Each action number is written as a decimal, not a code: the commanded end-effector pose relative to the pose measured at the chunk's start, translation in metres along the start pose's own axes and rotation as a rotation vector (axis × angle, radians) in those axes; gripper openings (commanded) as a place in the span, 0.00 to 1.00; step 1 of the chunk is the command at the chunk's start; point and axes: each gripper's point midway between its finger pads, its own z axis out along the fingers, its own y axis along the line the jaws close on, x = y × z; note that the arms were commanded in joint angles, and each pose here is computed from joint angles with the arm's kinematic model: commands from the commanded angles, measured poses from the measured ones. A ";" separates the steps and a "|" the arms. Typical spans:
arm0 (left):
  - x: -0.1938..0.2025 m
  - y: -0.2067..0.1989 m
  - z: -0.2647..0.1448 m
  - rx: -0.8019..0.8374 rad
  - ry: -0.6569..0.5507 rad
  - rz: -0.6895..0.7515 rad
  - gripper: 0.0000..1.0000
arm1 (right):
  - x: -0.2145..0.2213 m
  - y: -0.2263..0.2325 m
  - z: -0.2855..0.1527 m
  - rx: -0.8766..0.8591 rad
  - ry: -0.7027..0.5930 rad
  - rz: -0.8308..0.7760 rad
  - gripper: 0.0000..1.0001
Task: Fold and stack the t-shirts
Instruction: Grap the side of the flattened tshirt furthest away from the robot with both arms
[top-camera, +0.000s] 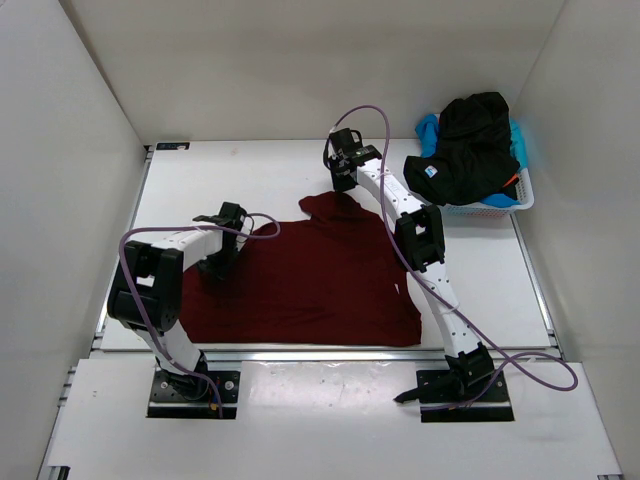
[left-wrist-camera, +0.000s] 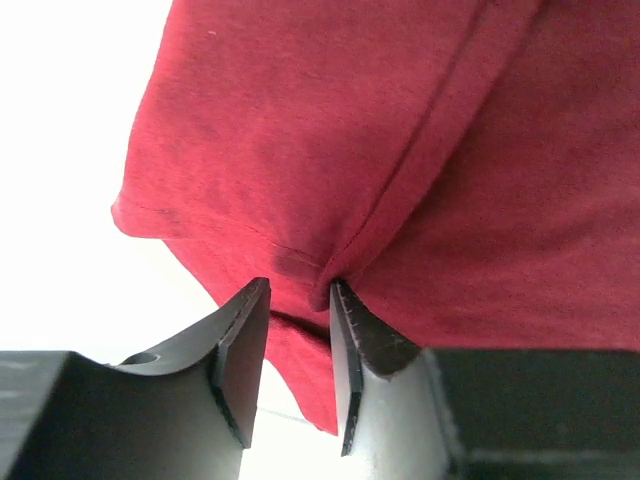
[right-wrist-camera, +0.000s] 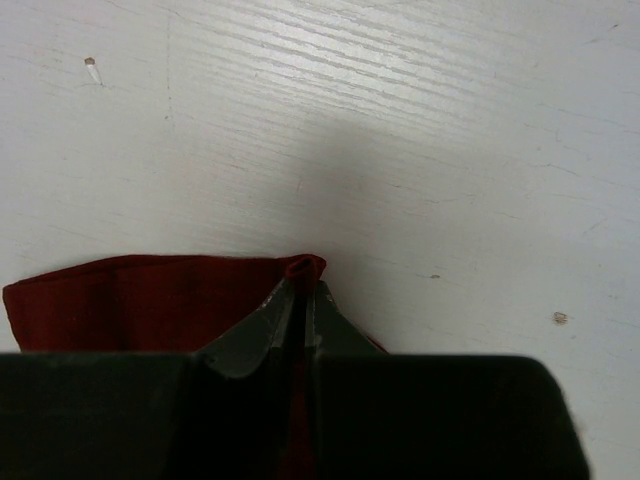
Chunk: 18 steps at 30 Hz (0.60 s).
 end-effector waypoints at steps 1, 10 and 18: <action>-0.004 0.011 -0.002 -0.039 -0.027 -0.025 0.41 | -0.041 0.002 -0.039 -0.018 -0.103 -0.004 0.00; 0.000 -0.021 -0.001 0.102 -0.015 0.032 0.24 | -0.041 0.001 -0.039 -0.015 -0.104 -0.004 0.00; 0.006 -0.029 0.005 0.154 0.010 0.031 0.14 | -0.042 0.003 -0.041 -0.017 -0.110 -0.004 0.00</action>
